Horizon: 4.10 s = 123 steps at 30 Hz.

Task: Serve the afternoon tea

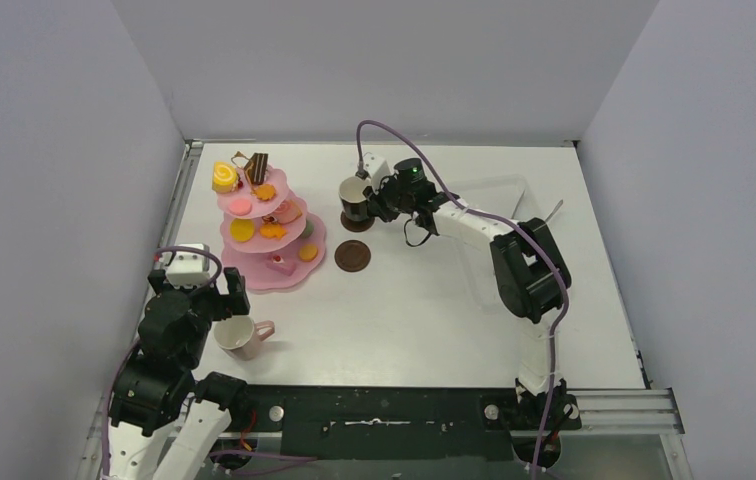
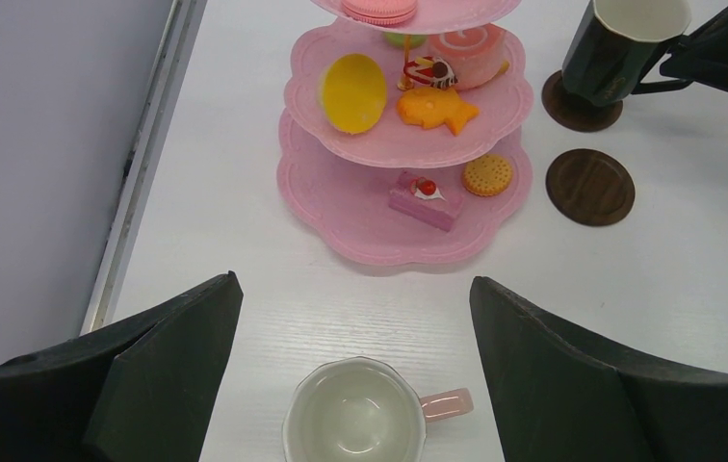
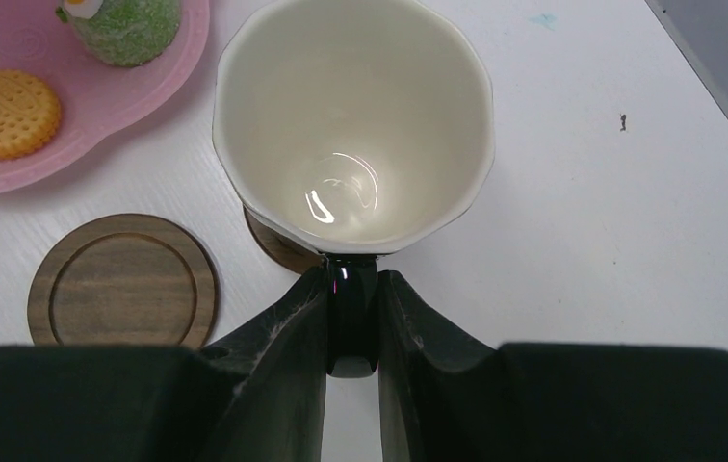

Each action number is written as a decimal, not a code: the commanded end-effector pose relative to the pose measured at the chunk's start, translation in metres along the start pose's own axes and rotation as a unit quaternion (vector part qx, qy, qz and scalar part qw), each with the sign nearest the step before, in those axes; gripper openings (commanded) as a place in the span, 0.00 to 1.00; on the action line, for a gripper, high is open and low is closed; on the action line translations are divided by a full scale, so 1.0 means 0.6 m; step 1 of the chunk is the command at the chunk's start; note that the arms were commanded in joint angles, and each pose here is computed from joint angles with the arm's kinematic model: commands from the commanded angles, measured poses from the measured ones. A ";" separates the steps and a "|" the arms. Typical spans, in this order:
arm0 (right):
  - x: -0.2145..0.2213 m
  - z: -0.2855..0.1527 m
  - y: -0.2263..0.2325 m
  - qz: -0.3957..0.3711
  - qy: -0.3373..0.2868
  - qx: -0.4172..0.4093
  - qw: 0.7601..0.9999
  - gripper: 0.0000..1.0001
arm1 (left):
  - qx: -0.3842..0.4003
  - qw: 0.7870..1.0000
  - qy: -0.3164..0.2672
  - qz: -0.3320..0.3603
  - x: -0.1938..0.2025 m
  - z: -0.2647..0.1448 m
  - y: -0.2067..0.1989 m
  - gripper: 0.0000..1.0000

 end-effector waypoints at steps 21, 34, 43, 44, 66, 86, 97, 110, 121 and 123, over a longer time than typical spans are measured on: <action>-0.096 -0.127 0.035 -0.024 -0.079 -0.041 0.996 0.73 | -0.008 1.000 0.013 -0.018 -0.020 0.023 -0.005 0.88; -0.085 -0.145 0.136 0.017 -0.069 -0.101 0.992 0.73 | -0.008 0.998 0.031 -0.059 -0.027 0.003 -0.005 0.88; -0.083 -0.118 0.303 -0.059 -0.052 -0.227 0.971 0.74 | -0.011 0.995 0.009 -0.094 -0.042 -0.036 0.004 0.88; -0.084 -0.115 0.320 -0.067 -0.050 -0.241 0.967 0.74 | -0.012 0.995 0.003 -0.097 -0.045 -0.042 0.007 0.88; -0.050 -0.018 0.509 -0.219 -0.014 -0.322 0.921 0.76 | -0.055 0.989 -0.065 -0.119 -0.084 -0.120 0.048 0.88; -0.033 0.024 0.557 -0.219 -0.008 -0.347 0.912 0.64 | -0.055 0.987 -0.091 -0.124 -0.079 -0.122 0.050 0.88; -0.026 0.038 0.566 -0.204 -0.010 -0.353 0.913 0.55 | -0.058 0.987 -0.087 -0.119 -0.073 -0.119 0.050 0.88; -0.031 0.015 0.562 -0.193 -0.043 -0.356 0.913 0.03 | -0.052 0.988 -0.085 -0.115 -0.071 -0.115 0.047 0.88; -0.033 -0.026 0.492 -0.154 -0.069 -0.312 0.935 0.00 | -0.041 0.990 -0.078 -0.110 -0.064 -0.101 0.038 0.88; -0.029 -0.036 0.476 -0.152 -0.067 -0.304 0.938 0.00 | -0.036 0.991 -0.075 -0.109 -0.061 -0.097 0.035 0.88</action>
Point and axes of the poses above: each gripper's point midway between its finger pads, its own z axis out along the fingers, its own y axis along the line the jaws close on, x = y × z, the point moved 9 cm from there along -z, back along the fingers, and after that the axes turned 10 degrees about z, right-handed, at the moved point
